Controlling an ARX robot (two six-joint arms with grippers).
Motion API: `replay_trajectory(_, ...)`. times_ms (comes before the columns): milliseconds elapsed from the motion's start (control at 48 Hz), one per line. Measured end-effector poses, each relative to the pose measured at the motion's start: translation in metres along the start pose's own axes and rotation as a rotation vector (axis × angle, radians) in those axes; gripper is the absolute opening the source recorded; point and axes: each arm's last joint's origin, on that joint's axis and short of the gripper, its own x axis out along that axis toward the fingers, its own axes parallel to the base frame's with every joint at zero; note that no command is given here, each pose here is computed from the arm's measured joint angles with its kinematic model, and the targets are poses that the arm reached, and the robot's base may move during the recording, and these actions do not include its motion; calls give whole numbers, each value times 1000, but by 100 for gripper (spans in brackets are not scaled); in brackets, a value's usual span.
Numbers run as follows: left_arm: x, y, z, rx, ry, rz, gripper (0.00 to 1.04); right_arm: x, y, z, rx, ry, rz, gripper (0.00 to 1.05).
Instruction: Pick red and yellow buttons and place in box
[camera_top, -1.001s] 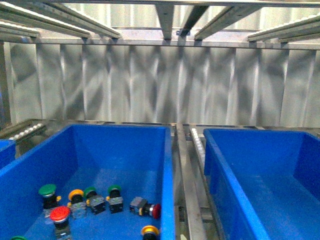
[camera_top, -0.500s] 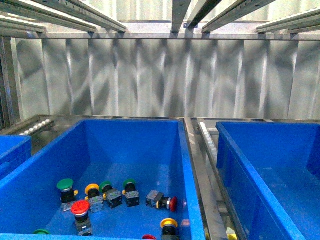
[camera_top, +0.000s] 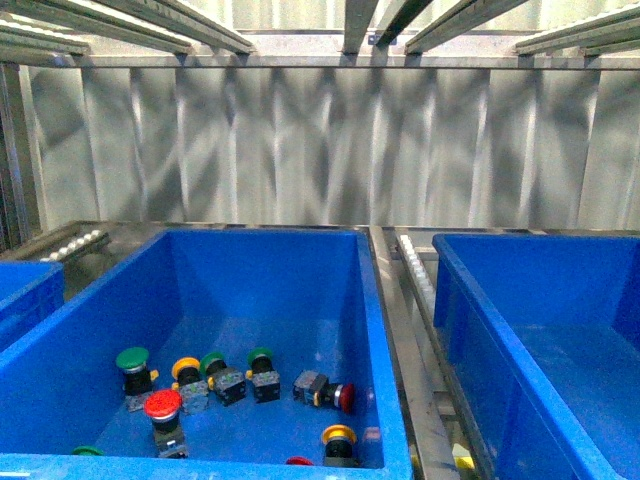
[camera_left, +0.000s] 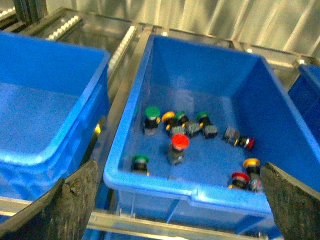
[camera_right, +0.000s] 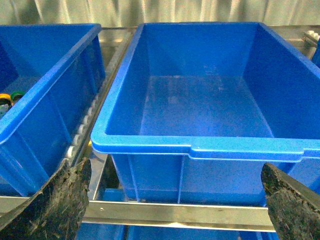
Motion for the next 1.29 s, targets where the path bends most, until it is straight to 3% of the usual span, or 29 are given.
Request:
replay_trajectory(167, 48, -13, 27, 3, 34, -17, 97, 0, 0, 0, 0, 0, 0, 98)
replay_trajectory(479, 134, -41, 33, 31, 200, 38, 97, 0, 0, 0, 0, 0, 0, 98)
replay_trajectory(688, 195, -46, 7, 79, 373, 164, 97, 0, 0, 0, 0, 0, 0, 98)
replay_trajectory(1292, 262, -52, -50, 118, 506, 233, 97, 0, 0, 0, 0, 0, 0, 98)
